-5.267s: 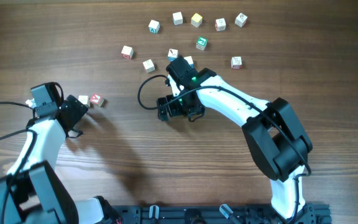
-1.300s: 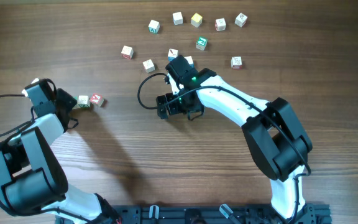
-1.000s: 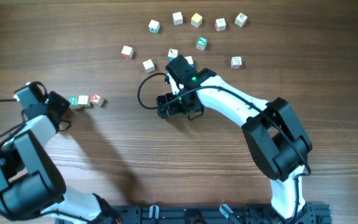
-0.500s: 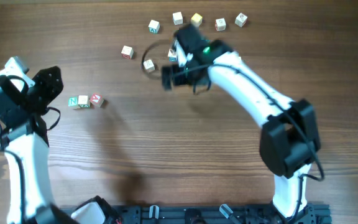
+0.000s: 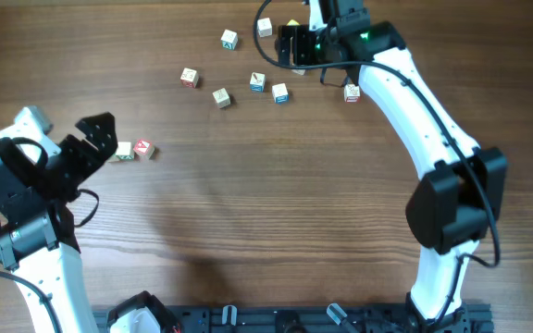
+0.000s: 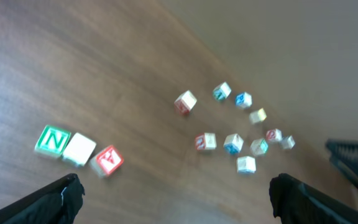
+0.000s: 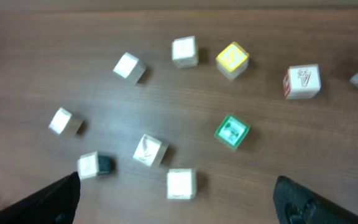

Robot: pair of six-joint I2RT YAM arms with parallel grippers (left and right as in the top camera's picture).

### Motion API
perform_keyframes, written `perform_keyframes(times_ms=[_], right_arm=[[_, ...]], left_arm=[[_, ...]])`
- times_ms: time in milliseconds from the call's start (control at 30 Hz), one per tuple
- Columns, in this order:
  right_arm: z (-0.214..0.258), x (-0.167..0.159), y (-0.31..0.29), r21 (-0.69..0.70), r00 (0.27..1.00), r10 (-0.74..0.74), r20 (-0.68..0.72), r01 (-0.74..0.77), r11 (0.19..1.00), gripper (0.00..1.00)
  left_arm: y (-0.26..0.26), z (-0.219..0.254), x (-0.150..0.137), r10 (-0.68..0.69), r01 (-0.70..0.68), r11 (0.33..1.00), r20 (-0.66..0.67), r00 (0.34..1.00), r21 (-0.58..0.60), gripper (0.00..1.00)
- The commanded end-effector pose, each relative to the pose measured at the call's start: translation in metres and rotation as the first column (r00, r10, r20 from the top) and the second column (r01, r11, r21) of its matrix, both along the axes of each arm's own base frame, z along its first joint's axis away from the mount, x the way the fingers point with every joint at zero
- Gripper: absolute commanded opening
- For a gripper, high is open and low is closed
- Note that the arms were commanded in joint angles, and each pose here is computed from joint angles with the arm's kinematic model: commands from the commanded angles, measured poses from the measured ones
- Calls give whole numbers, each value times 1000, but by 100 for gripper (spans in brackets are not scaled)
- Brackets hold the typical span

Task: Form a horizontal line
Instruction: 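Reach the right gripper into the cluster and grasp the green block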

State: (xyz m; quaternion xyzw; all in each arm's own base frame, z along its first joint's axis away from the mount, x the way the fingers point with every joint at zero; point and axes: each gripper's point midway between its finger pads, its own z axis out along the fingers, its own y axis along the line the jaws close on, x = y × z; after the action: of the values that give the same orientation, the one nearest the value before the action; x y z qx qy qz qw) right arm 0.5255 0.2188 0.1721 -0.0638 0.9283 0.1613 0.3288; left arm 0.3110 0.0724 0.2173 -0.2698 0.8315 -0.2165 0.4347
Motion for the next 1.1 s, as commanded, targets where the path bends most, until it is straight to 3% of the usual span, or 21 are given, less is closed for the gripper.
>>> perform_keyframes(times_ms=[0, 100, 400, 533, 733, 867, 1067], right_arm=[[-59, 27, -12, -39, 986, -162, -36, 161, 986, 100], [-94, 43, -20, -65, 966, -257, -24, 255, 965, 99], [-168, 52, -12, -32, 937, -339, -87, 338, 941, 99], [-169, 53, -10, 0, 923, -371, -101, 373, 928, 83], [-169, 49, -3, 2, 929, -352, -110, 355, 935, 41], [-157, 46, 8, 31, 950, -289, -119, 295, 955, 30], [-94, 45, 12, 54, 975, -220, -41, 222, 974, 25]], left_arm=[[-4, -1, -5, -41, 42, 998, -13, 999, 36, 100], [-6, -4, -7, -44, 44, 999, -28, 999, 29, 100], [1, -9, -10, -14, 17, 998, -55, 998, 56, 100], [4, -15, -14, 12, -6, 998, -89, 996, 64, 100], [7, -19, -17, 31, -23, 997, -111, 993, 72, 100], [10, -15, -17, 41, -33, 996, -97, 994, 82, 100], [26, 6, -27, 111, -107, 987, -23, 994, 123, 100]])
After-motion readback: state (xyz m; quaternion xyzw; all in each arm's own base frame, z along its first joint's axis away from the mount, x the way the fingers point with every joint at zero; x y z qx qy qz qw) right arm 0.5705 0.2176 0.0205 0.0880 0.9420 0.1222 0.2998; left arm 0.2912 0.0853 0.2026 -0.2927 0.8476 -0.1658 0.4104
